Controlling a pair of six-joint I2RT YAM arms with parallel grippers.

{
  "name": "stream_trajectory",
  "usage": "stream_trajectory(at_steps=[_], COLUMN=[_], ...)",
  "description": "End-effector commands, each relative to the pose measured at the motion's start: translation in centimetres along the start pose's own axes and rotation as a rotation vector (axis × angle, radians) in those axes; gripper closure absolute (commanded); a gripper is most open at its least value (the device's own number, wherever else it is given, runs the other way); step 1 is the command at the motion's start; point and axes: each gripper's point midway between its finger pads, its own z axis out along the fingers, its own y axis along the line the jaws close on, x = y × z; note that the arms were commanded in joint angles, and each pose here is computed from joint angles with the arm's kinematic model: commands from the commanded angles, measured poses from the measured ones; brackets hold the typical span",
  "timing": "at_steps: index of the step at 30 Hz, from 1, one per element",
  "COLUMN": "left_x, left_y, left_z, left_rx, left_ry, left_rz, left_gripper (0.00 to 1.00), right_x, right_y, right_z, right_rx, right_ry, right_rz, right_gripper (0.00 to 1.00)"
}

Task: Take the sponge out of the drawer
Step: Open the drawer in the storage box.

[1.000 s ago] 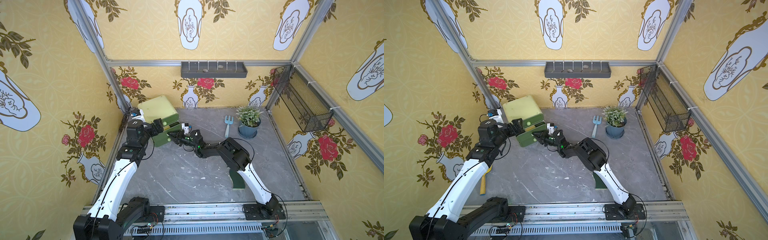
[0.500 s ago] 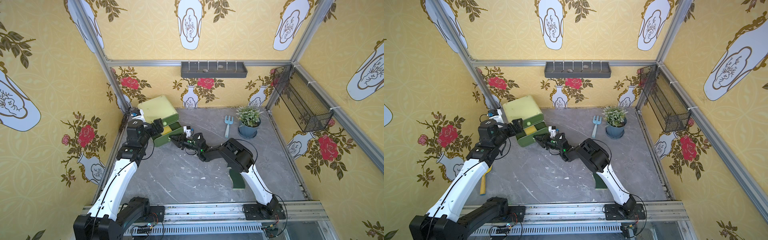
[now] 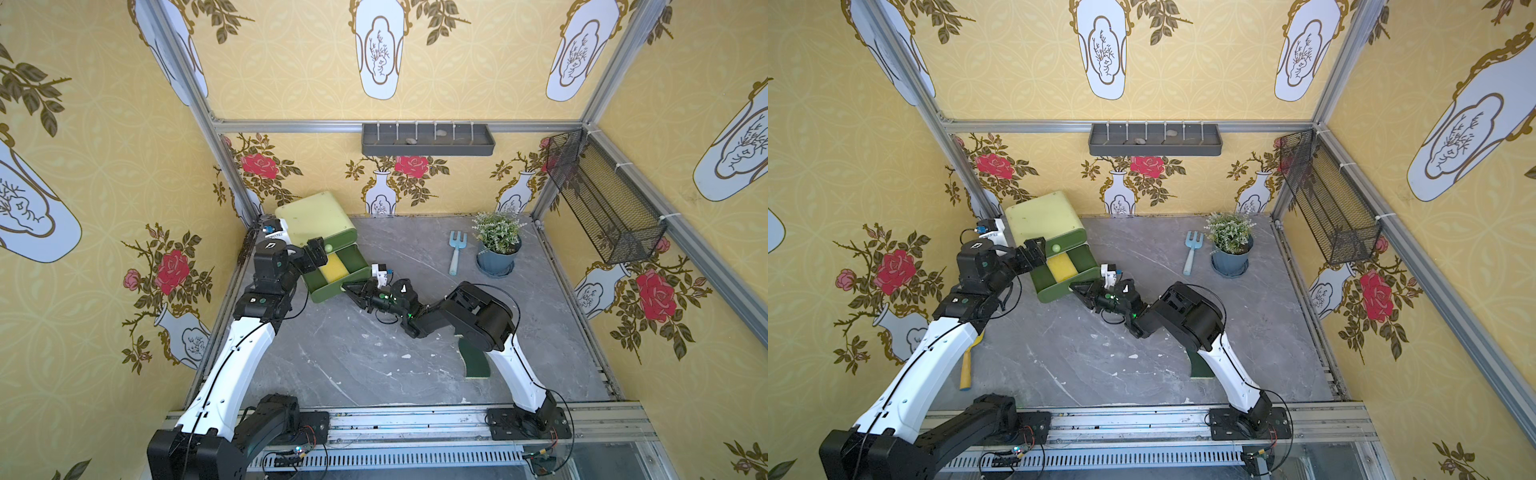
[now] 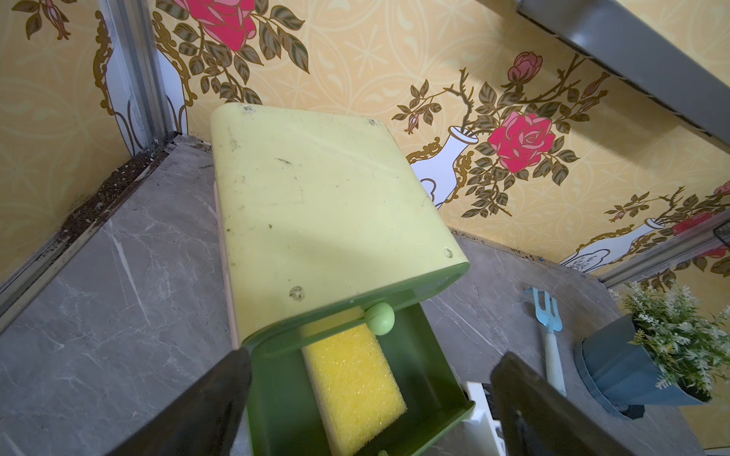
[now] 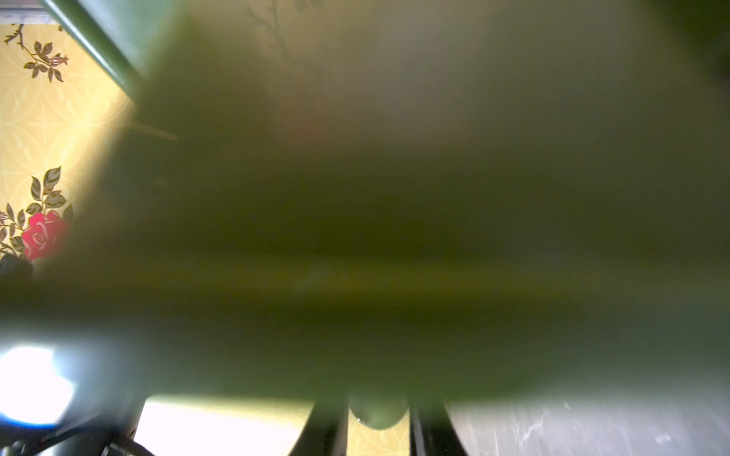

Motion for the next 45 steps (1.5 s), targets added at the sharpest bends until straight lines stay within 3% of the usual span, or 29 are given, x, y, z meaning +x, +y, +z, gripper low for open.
stream_trajectory(at_steps=[1, 17, 25, 45], left_x=[-0.3, -0.4, -0.5, -0.4], left_y=[-0.1, 0.0, 0.0, 0.2], left_z=[0.1, 0.1, 0.0, 0.2], left_rx=[0.007, 0.008, 0.004, 0.001], left_ry=[-0.020, -0.021, -0.024, -0.022], left_rz=[0.008, 0.008, 0.008, 0.007], left_gripper=[0.00, 0.00, 0.00, 0.00], right_x=[1.1, 2.5, 2.5, 2.4], right_y=[2.0, 1.5, 1.0, 0.4], right_z=[-0.5, -1.2, -1.3, -2.4], right_rx=[-0.072, -0.056, -0.044, -0.007], right_ry=[0.024, 0.020, 0.016, -0.008], right_rz=[-0.020, -0.012, -0.007, -0.023], right_gripper=[0.86, 0.84, 0.79, 0.29])
